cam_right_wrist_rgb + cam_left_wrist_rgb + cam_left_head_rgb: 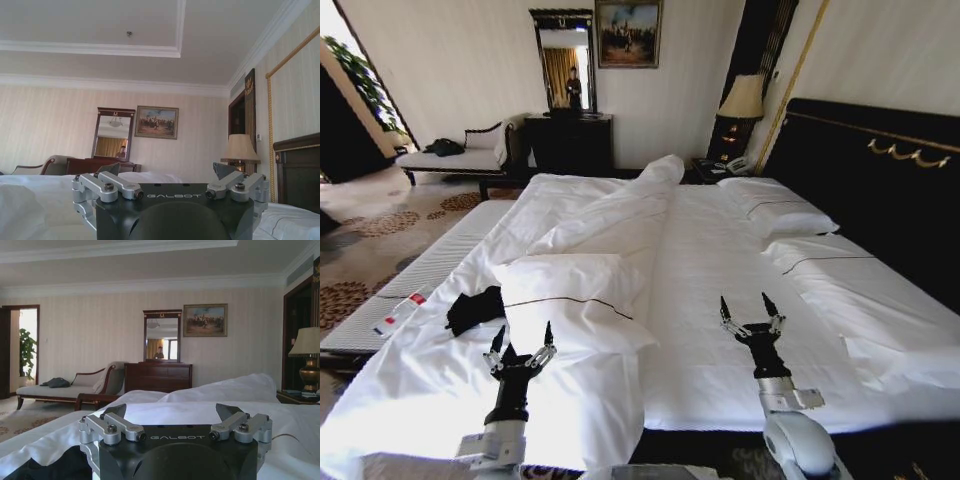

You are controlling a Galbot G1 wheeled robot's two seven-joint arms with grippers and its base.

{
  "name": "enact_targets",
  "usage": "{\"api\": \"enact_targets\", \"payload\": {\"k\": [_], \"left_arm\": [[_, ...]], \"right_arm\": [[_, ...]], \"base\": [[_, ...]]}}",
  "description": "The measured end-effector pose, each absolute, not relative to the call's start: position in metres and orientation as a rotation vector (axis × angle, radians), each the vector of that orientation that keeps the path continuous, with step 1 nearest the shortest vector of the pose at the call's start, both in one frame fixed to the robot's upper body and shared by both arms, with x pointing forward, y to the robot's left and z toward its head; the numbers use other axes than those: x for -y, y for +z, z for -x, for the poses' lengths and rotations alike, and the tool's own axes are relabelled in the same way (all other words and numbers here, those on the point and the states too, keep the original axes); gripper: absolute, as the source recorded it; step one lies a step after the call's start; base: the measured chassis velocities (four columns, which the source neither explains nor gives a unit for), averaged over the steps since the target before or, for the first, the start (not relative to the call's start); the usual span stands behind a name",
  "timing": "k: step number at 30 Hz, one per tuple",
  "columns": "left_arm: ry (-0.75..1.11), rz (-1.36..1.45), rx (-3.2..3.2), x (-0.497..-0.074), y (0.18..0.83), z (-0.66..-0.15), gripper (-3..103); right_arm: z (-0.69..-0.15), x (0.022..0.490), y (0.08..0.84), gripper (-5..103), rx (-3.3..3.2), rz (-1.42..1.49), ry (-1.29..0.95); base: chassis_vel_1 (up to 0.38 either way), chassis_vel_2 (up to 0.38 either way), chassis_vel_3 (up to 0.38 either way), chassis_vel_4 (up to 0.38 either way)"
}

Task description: Fold the clothes on the bed.

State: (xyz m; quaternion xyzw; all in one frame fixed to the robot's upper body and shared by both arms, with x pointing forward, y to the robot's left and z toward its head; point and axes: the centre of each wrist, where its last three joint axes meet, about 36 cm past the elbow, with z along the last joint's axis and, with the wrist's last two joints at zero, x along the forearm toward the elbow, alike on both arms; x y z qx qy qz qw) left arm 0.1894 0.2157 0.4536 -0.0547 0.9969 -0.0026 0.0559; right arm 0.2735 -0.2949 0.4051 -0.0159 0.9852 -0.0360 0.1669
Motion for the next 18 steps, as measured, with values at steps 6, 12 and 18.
{"api": "enact_targets", "payload": {"k": [6, 12, 18], "left_arm": [[0.000, 0.179, -3.014, -0.218, 0.457, -0.189, 100], [0.057, 0.254, -3.003, -0.233, 0.467, -0.186, 100], [0.133, 0.341, -2.979, -0.251, 0.482, -0.179, 100]], "right_arm": [[-0.284, 0.295, 0.406, 100, -2.796, 0.055, -0.011], [-0.323, 0.283, 0.440, 100, -2.789, 0.193, 0.522], [-0.356, 0.264, 0.470, 100, -2.815, 0.342, 1.007]], "base": [[0.001, -0.003, 0.003, -0.005], [-0.001, -0.037, -0.007, 0.021], [0.000, 0.000, 0.000, 0.000]]}}
